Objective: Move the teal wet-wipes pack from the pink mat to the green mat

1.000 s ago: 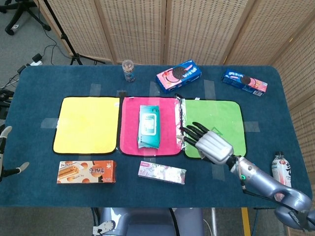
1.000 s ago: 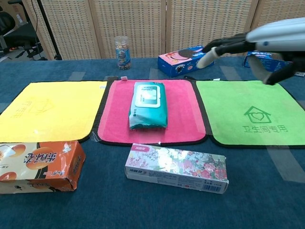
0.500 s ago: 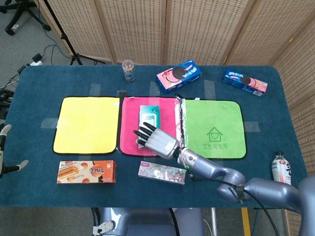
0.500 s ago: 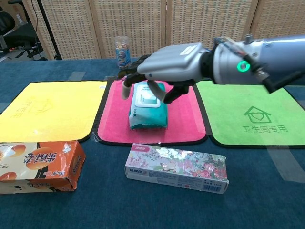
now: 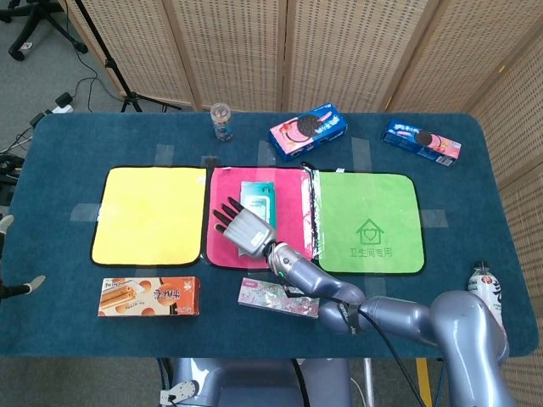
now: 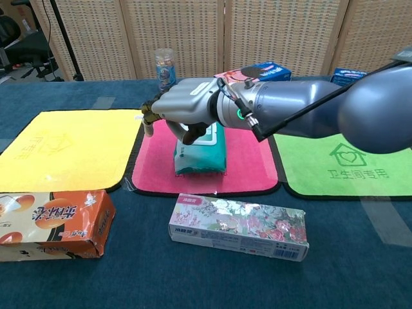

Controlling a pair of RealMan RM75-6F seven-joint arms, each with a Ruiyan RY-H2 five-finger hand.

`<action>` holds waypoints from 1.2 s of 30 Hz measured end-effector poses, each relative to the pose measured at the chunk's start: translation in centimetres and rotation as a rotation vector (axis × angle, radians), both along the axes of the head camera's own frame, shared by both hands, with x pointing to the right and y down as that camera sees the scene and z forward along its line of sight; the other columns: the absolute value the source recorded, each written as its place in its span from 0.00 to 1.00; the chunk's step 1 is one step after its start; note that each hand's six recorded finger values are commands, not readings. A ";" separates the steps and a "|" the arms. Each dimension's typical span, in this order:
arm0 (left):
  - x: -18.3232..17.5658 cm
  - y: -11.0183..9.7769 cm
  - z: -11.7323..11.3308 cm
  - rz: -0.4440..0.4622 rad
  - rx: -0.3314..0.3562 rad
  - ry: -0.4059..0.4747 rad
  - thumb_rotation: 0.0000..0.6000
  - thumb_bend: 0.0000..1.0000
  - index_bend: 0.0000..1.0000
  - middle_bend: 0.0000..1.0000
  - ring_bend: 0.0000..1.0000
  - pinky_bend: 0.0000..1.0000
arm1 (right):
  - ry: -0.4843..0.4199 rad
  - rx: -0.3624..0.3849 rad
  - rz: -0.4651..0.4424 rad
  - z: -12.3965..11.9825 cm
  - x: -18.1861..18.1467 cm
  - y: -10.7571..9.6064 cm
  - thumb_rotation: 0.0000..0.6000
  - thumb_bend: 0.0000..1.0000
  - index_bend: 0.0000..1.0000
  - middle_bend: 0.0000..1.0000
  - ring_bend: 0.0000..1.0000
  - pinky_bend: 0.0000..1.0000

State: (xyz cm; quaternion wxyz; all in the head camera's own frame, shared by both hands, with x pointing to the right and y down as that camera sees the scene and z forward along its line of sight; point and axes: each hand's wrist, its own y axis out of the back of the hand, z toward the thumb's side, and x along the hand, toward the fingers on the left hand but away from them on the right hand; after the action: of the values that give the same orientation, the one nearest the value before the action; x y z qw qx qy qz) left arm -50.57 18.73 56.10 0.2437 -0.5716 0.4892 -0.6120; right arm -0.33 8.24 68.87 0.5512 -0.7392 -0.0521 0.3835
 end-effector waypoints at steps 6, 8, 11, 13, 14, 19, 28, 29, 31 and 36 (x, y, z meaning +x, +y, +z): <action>-0.3 -0.1 0.3 -0.007 -0.012 -0.003 1.00 0.01 0.00 0.00 0.00 0.00 | 0.055 0.010 0.037 1.6 -0.1 -0.9 1.00 1.00 0.21 0.06 0.00 0.00; -0.3 -0.2 0.4 -0.009 -0.014 -0.005 1.00 0.01 0.00 0.00 0.00 0.00 | 0.080 0.017 0.036 2.1 0.0 -1.0 1.00 1.00 0.22 0.07 0.00 0.00; -0.3 -0.3 0.5 -0.010 -0.017 -0.008 1.00 0.01 0.00 0.00 0.00 0.00 | 0.115 0.024 0.033 2.7 0.5 -1.1 1.00 1.00 0.25 0.10 0.00 0.00; -0.3 -0.3 0.6 -0.009 -0.020 -0.010 1.00 0.01 0.00 0.00 0.00 0.00 | 0.129 0.021 0.035 3.0 0.8 -1.2 1.00 1.00 0.26 0.11 0.00 0.00; -0.3 -0.3 0.6 -0.009 -0.020 -0.010 1.00 0.01 0.00 0.00 0.00 0.00 | 0.136 0.021 0.035 3.1 1.0 -1.2 1.00 1.00 0.27 0.12 0.00 0.01; -0.1 -0.2 0.8 0.000 -0.025 -0.017 1.00 0.01 0.00 0.00 0.00 0.00 | 0.171 0.044 0.022 3.2 2.3 -1.6 1.00 1.00 0.32 0.18 0.04 0.07; 0.6 -0.1 1.0 0.022 -0.027 -0.020 1.00 0.01 0.00 0.00 0.00 0.00 | 0.246 0.077 0.031 3.1 6.6 -3.1 1.00 1.00 0.40 0.26 0.14 0.15; 0.7 0.0 1.0 0.023 -0.027 -0.020 1.00 0.01 0.00 0.00 0.00 0.00 | 0.255 0.078 0.033 3.2 7.2 -3.2 1.00 1.00 0.40 0.26 0.14 0.15; 0.8 0.0 1.0 0.028 -0.029 -0.020 1.00 0.01 0.00 0.00 0.00 0.00 | 0.268 0.082 0.034 3.2 7.9 -3.4 1.00 1.00 0.40 0.26 0.15 0.16; 1.2 0.1 1.1 0.040 -0.032 -0.021 1.00 0.01 0.00 0.00 0.00 0.00 | 0.317 0.093 0.048 3.2 10.8 -4.1 1.00 1.00 0.40 0.26 0.16 0.18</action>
State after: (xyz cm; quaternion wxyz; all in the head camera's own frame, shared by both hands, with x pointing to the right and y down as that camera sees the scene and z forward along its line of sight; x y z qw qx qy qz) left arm -49.41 18.85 57.22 0.2517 -0.5789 0.4651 -0.6207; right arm 10.43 4.13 72.05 0.5766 -0.6417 0.0001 0.5056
